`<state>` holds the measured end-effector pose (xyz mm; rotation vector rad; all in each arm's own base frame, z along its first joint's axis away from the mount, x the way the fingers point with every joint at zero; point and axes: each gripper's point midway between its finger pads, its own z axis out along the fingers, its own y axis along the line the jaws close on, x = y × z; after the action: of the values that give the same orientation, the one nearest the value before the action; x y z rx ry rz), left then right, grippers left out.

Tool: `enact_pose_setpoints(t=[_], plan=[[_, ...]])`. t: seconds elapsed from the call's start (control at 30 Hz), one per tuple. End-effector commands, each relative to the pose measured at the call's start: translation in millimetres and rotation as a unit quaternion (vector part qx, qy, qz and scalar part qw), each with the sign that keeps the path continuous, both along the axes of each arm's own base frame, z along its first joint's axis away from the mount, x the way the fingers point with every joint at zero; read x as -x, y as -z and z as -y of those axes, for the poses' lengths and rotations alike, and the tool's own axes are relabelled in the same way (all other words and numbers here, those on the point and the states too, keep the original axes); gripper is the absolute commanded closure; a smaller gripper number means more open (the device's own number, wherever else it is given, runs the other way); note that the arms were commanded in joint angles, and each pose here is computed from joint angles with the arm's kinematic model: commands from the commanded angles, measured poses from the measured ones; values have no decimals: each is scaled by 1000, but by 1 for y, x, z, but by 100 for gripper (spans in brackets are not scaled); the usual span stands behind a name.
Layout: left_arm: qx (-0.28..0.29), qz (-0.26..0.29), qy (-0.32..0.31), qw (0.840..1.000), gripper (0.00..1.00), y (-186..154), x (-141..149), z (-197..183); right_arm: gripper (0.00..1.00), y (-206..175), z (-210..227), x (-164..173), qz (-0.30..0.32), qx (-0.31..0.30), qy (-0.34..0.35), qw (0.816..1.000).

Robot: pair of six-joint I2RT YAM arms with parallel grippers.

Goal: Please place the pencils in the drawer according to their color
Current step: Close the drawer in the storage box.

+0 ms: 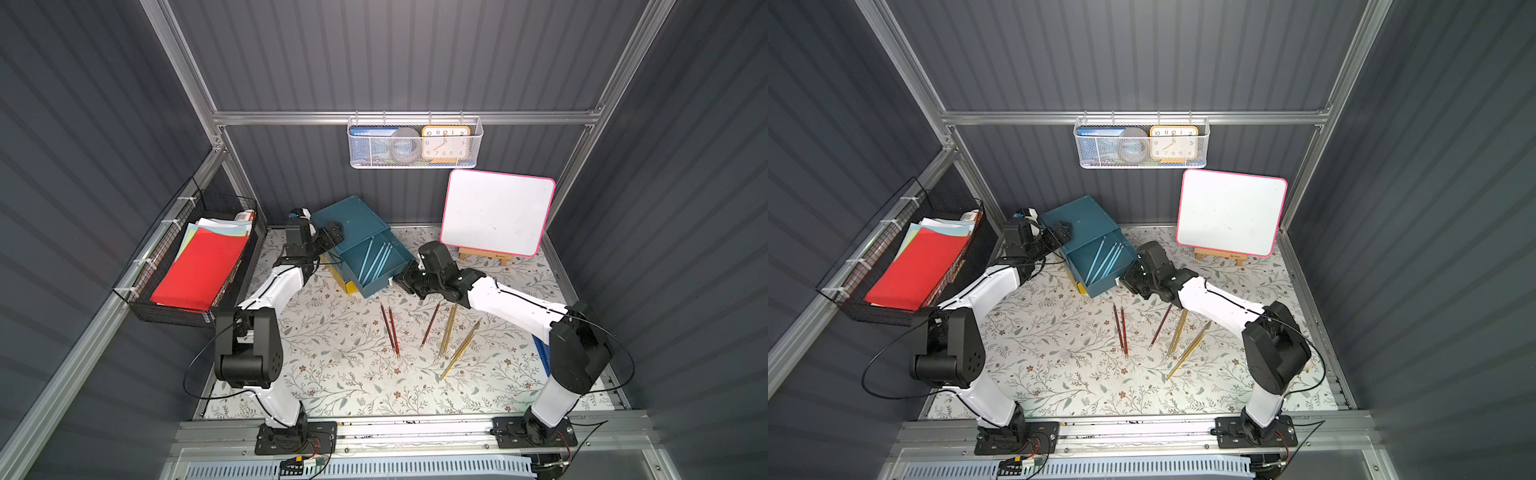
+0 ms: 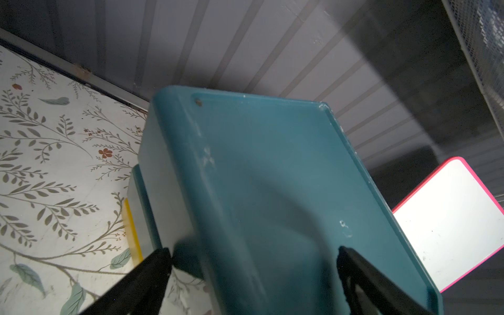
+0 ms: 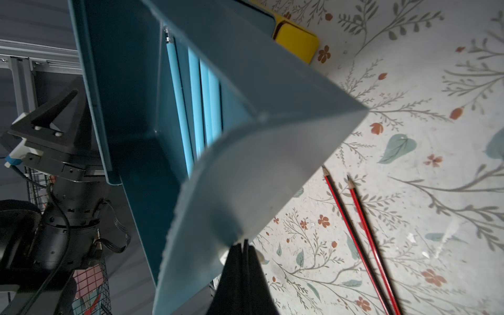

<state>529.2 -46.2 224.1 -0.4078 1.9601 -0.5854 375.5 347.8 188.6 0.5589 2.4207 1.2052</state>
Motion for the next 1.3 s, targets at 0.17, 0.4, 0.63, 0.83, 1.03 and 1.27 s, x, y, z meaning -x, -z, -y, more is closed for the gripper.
enact_pose_setpoints(t=[0.17, 0.4, 0.63, 0.83, 1.03, 1.27], plan=[[-3, -13, 16, 1000, 0, 13, 0, 11, 100, -20, -22, -34, 29, -37, 11, 999], [-7, -24, 8, 1000, 0, 20, 2, 8, 100, -30, -27, -45, 41, -45, 17, 998], [0, -27, 15, 1000, 0, 26, 7, 12, 100, -32, -32, -64, 47, -53, 26, 997], [1, -24, 15, 1000, 0, 22, 8, 12, 100, -31, -50, -85, 51, -63, 23, 996], [2, -23, 15, 1000, 0, 22, 10, 12, 100, -24, -68, -108, 50, -75, 27, 996], [2, -23, 15, 1000, 0, 21, 11, 12, 100, -23, -81, -122, 55, -93, 28, 994]])
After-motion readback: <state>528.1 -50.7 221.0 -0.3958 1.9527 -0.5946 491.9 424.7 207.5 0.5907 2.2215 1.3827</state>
